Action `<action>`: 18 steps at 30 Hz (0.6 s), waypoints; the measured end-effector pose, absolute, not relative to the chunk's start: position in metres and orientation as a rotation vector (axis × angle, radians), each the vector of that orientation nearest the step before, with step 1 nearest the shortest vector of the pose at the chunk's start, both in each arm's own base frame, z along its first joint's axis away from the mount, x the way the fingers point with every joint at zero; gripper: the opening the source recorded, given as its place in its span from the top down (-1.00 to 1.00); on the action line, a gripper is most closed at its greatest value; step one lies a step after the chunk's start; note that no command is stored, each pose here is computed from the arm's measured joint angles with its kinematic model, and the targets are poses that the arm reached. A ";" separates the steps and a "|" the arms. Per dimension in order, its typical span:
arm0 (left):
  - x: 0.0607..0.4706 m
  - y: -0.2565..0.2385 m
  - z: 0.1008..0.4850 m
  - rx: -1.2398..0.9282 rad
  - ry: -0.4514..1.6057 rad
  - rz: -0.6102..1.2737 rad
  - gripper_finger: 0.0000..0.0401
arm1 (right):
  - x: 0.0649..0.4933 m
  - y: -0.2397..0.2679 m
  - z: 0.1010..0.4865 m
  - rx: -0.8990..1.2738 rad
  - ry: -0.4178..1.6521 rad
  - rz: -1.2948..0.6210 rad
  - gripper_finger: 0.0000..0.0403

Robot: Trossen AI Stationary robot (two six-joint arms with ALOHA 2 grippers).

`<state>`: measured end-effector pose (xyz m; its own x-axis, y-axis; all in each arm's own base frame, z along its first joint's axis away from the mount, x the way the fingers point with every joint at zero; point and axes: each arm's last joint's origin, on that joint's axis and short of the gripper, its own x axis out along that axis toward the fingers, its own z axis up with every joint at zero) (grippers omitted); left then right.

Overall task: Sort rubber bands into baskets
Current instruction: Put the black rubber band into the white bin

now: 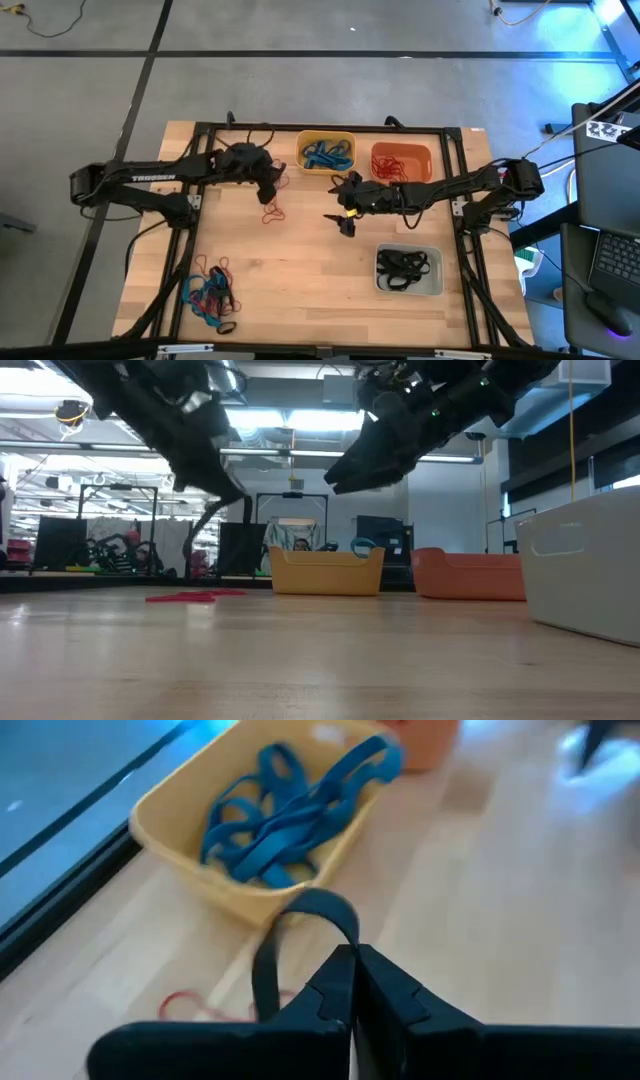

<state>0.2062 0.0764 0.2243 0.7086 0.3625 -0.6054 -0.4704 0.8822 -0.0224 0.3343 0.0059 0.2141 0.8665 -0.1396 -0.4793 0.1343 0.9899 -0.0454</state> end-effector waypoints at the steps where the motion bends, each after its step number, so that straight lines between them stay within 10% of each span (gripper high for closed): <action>1: 0.206 0.072 0.227 -0.173 0.617 0.447 0.97 | 0.335 0.006 0.215 -0.024 0.494 -0.143 -0.79; 18: 0.229 0.027 0.249 -0.068 0.317 0.176 0.94 | 0.355 0.005 0.232 -0.080 0.152 -0.180 -0.76</action>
